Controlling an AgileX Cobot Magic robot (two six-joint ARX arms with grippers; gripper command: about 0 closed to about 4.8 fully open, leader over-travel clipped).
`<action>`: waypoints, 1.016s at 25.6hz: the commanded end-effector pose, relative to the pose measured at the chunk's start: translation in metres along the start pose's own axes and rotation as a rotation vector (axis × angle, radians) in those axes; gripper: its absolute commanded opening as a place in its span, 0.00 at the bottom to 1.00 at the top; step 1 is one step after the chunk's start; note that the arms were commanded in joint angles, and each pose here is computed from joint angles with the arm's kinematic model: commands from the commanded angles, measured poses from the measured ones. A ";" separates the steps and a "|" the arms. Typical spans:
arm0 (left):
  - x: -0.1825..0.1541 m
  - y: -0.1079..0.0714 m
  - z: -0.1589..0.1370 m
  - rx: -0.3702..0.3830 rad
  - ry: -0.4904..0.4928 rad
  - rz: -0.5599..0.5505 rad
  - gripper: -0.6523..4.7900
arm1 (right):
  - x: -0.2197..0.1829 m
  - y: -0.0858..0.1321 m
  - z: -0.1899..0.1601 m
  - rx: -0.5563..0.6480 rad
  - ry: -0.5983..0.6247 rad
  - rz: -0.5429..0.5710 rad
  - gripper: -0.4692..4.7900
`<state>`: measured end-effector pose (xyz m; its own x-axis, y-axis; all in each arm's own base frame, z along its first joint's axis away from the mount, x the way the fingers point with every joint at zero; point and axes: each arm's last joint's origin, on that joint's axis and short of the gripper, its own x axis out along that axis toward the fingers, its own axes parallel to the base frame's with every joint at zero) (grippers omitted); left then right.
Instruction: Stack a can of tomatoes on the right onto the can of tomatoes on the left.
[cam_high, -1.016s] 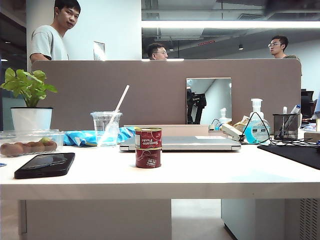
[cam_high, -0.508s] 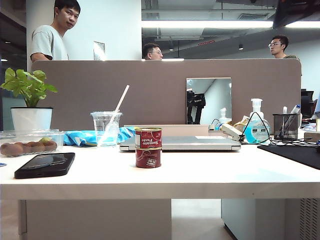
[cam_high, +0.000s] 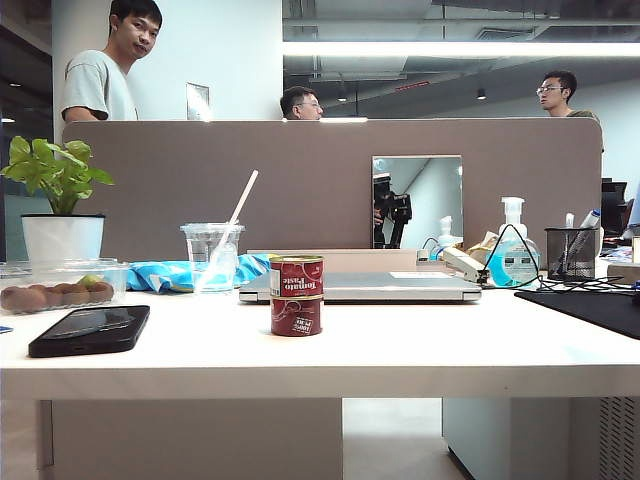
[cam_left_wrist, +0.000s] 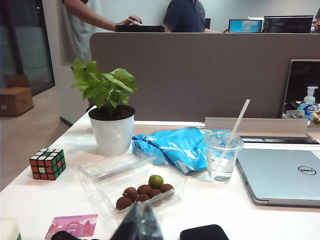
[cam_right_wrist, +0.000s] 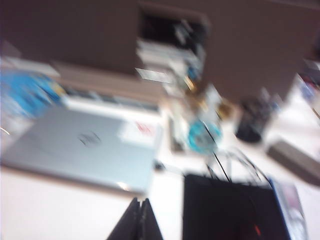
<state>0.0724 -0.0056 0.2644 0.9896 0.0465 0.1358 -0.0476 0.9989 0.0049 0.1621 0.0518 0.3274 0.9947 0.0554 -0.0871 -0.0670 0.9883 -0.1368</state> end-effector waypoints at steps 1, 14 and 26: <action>0.000 0.000 0.002 0.002 -0.012 -0.001 0.11 | -0.023 -0.016 -0.003 0.092 -0.090 0.055 0.07; 0.000 0.000 0.001 0.003 -0.005 -0.004 0.11 | -0.074 -0.044 -0.107 0.298 -0.241 -0.227 0.07; 0.000 0.000 0.001 0.003 -0.006 -0.004 0.11 | -0.054 -0.022 -0.165 0.298 -0.166 -0.115 0.07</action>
<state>0.0725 -0.0057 0.2640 0.9903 0.0430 0.1318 -0.0442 0.9990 0.0062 0.0962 0.0029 0.1746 0.9950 -0.0715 0.0696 0.0595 0.9851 0.1615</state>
